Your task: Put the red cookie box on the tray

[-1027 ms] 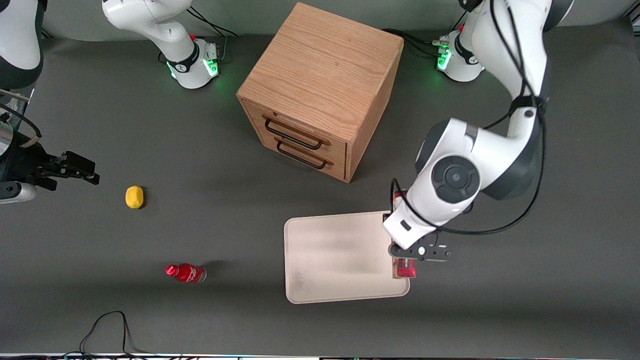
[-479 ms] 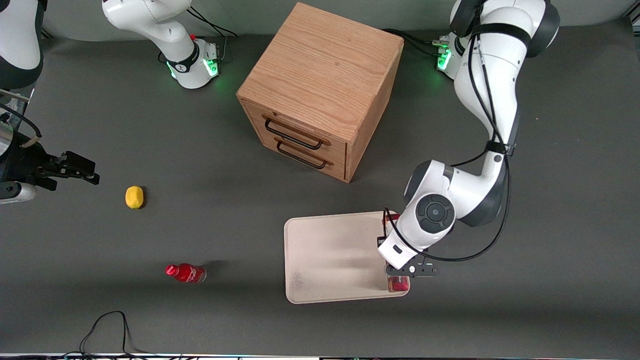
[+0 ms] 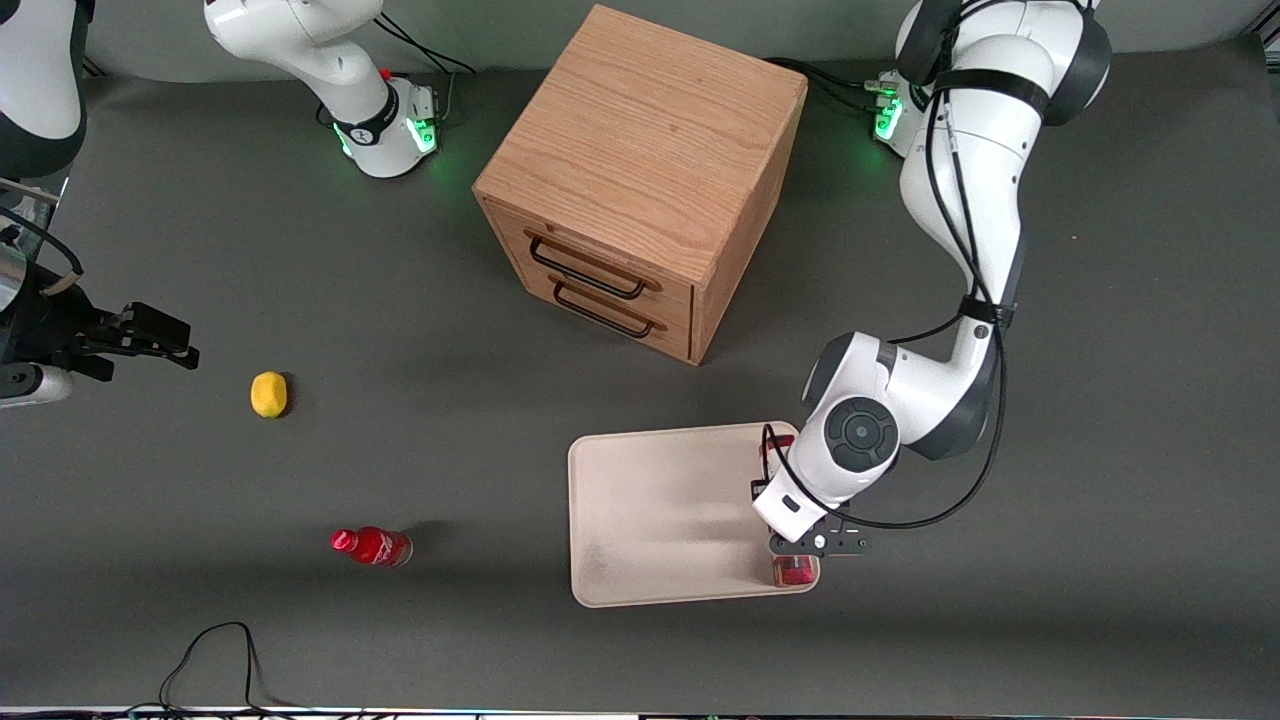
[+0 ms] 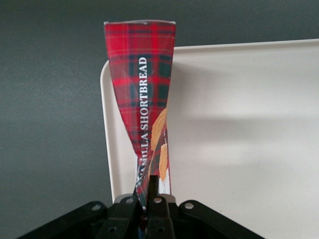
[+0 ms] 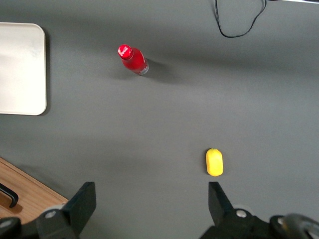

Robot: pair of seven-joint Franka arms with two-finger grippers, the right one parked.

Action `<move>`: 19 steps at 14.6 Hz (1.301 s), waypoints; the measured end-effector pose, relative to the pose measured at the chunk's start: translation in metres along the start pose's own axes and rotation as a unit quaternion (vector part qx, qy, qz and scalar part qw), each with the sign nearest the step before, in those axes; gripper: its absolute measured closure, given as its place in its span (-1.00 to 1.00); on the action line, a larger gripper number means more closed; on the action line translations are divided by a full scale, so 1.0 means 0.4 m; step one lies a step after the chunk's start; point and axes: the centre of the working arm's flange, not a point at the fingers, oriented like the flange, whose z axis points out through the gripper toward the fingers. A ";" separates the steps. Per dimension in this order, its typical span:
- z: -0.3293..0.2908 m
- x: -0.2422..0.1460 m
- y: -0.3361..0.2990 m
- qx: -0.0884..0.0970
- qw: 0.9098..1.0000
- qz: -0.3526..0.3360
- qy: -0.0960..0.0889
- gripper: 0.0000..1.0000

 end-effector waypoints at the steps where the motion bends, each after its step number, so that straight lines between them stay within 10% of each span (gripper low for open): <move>1: 0.000 0.000 0.000 0.000 1.000 0.000 0.000 0.82; 10: -0.071 0.006 0.003 -0.002 0.999 -0.032 0.006 -0.99; 19: -0.660 -0.100 -0.035 0.005 0.999 -0.036 0.002 -1.00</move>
